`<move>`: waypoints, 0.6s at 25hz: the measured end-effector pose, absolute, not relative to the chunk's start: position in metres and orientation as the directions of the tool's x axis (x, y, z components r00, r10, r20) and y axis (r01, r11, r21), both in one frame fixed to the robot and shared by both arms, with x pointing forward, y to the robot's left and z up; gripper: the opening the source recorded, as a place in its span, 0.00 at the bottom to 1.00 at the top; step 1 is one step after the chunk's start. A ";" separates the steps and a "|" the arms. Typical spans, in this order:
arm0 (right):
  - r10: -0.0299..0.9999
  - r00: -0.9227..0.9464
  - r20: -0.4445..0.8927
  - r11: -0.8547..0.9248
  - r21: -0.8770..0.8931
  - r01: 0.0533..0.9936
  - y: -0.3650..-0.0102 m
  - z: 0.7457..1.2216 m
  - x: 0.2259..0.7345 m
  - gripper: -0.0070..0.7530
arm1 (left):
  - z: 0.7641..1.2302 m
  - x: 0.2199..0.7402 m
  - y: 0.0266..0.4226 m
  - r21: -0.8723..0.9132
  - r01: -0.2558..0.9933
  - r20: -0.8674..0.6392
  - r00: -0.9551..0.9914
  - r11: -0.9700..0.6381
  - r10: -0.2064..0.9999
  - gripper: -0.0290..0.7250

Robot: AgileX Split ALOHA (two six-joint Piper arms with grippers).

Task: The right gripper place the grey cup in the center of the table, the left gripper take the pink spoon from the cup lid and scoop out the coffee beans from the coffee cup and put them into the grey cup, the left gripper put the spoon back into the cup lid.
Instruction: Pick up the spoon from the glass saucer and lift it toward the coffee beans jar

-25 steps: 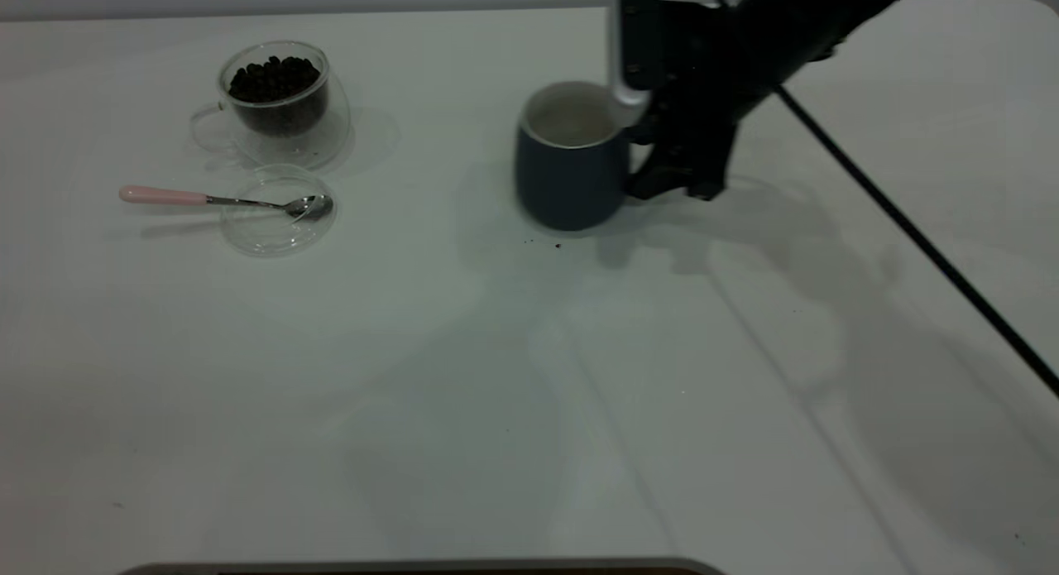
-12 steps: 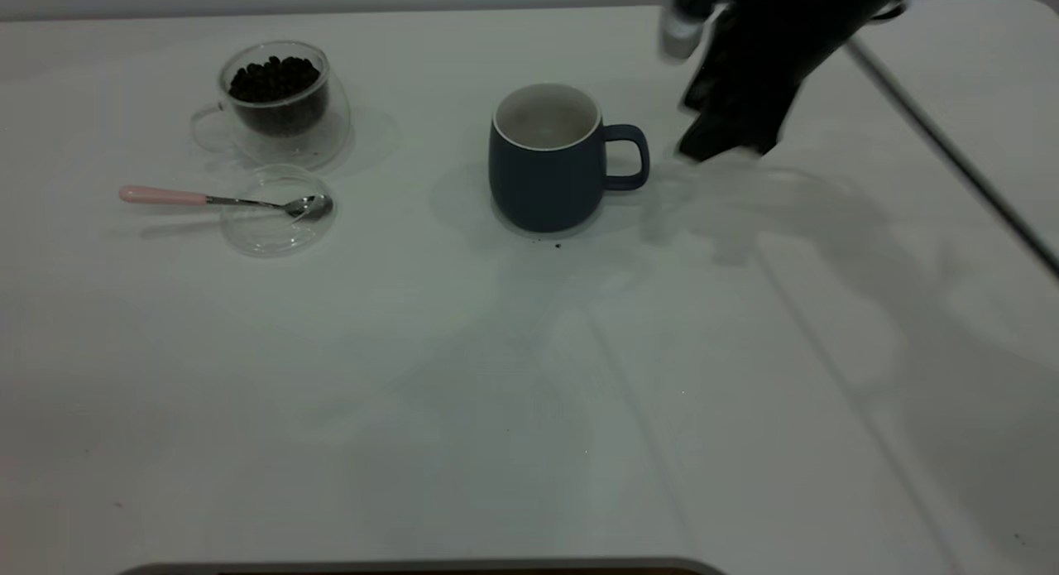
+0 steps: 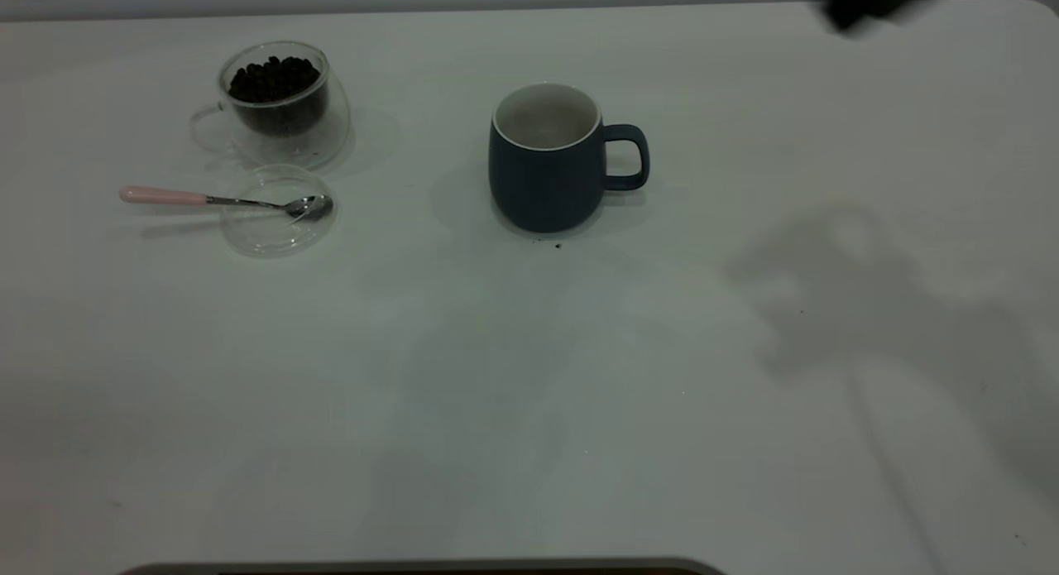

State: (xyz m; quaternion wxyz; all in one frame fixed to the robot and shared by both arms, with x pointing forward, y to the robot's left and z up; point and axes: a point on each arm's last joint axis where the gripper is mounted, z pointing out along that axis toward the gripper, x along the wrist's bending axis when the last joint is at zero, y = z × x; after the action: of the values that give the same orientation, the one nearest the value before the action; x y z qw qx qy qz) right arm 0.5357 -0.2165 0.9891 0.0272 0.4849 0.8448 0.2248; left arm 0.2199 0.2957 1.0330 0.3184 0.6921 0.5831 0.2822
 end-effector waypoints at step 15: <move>0.999 -0.039 -0.008 0.038 0.457 0.889 -0.298 1.042 0.308 0.61 | 1.033 0.220 0.296 0.770 0.627 0.019 0.161 -0.117 0.987 0.63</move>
State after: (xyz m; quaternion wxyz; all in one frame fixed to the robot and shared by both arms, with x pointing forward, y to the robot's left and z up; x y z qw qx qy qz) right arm 0.3081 -0.2981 1.0425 0.1657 0.6732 0.7011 0.1666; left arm 0.2199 0.2957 1.0330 0.3184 0.6921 0.5831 0.2822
